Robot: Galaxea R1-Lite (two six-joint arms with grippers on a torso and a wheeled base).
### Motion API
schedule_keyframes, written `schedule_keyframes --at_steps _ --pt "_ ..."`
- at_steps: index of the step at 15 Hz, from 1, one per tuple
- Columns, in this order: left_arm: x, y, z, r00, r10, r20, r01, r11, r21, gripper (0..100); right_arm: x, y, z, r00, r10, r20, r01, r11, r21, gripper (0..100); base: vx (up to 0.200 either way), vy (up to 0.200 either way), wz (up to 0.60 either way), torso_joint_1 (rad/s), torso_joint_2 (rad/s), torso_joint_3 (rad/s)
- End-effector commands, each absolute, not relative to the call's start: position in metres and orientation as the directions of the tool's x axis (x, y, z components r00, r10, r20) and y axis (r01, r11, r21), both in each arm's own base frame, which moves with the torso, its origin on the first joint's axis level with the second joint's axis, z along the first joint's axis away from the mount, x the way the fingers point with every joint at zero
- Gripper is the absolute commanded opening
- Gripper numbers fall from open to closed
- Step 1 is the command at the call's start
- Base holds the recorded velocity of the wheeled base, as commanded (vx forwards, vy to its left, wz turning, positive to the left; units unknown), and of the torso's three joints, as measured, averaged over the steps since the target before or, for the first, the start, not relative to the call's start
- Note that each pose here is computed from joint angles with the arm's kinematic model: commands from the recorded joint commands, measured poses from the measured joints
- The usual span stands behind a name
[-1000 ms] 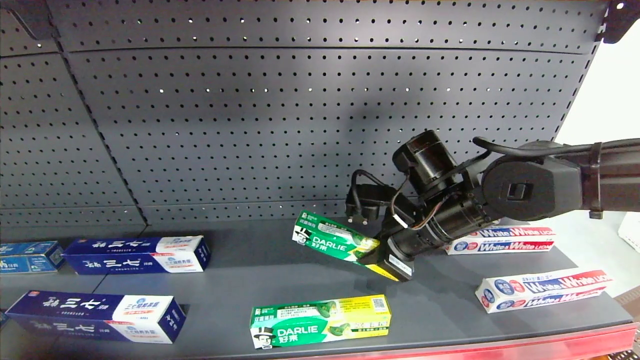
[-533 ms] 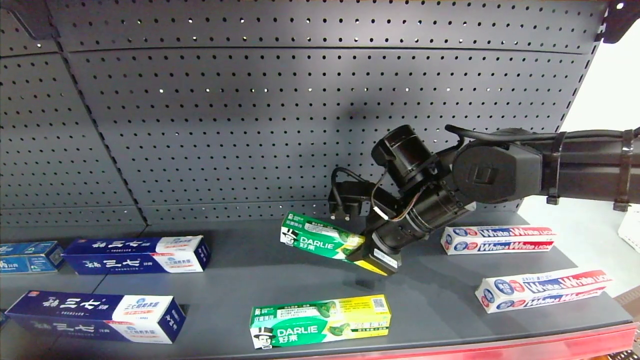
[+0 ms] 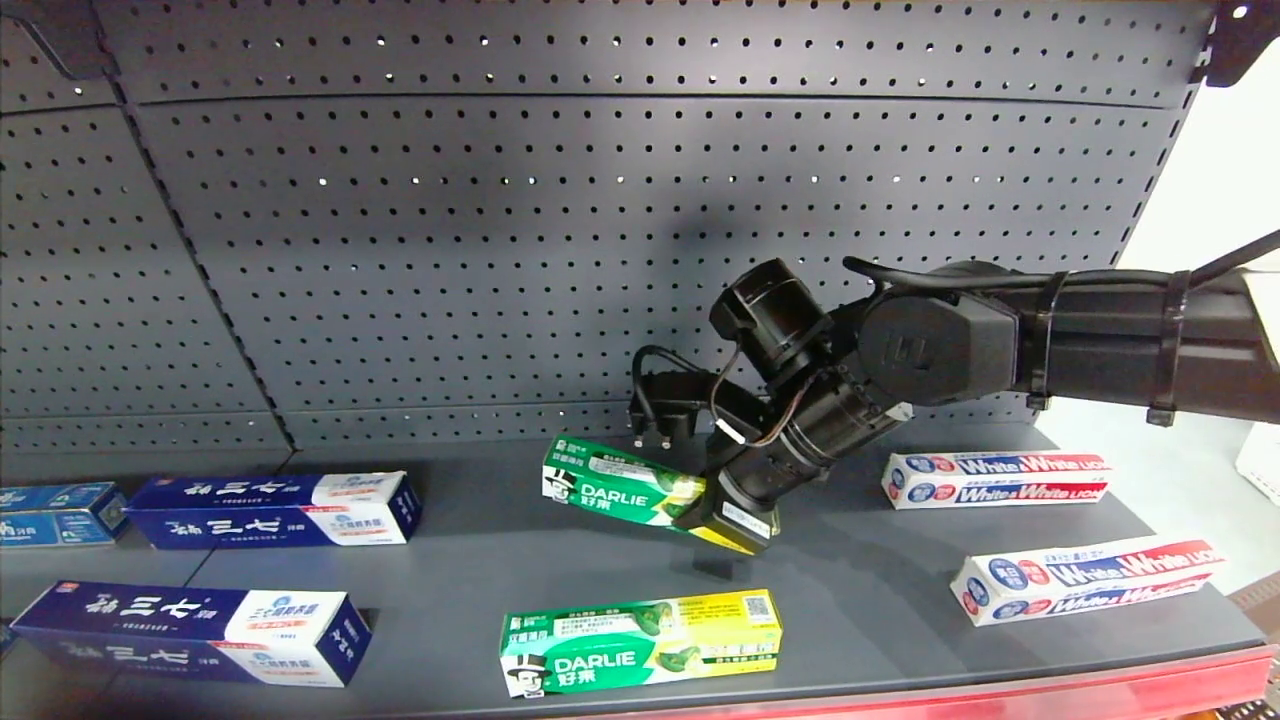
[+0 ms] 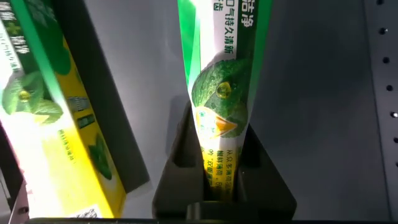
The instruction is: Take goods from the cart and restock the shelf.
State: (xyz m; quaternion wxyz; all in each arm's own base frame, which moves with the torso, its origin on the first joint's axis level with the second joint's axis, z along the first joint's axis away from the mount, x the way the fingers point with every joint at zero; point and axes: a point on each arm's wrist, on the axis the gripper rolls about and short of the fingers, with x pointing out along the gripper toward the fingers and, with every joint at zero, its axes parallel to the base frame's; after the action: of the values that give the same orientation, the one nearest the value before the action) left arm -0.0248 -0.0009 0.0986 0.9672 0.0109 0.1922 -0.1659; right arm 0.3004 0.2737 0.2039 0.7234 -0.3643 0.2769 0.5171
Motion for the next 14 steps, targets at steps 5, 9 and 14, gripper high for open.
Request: schedule_keyframes --at_steps 5,9,14 --pt "-0.0248 -0.0009 0.0985 0.871 -0.316 -0.376 0.325 0.945 -0.042 100 0.3021 0.2749 0.2006 0.308 0.543 -0.781 -0.951 0.198 -0.237 0 0.000 0.000 0.00 0.000 0.00 0.000" --pt "-0.0248 -0.0009 0.0985 0.871 -0.316 -0.376 0.325 0.945 -0.042 100 0.3026 0.2762 0.1978 0.303 0.540 -0.785 -0.952 0.196 -0.233 0 0.000 0.000 0.00 0.000 0.00 0.000" --pt "-0.0248 -0.0009 0.0985 0.871 -0.316 -0.376 0.325 0.945 -0.042 100 0.3037 0.2779 0.1941 0.298 0.537 -0.789 -0.955 0.169 -0.245 0 0.000 0.000 0.00 0.000 0.00 0.000"
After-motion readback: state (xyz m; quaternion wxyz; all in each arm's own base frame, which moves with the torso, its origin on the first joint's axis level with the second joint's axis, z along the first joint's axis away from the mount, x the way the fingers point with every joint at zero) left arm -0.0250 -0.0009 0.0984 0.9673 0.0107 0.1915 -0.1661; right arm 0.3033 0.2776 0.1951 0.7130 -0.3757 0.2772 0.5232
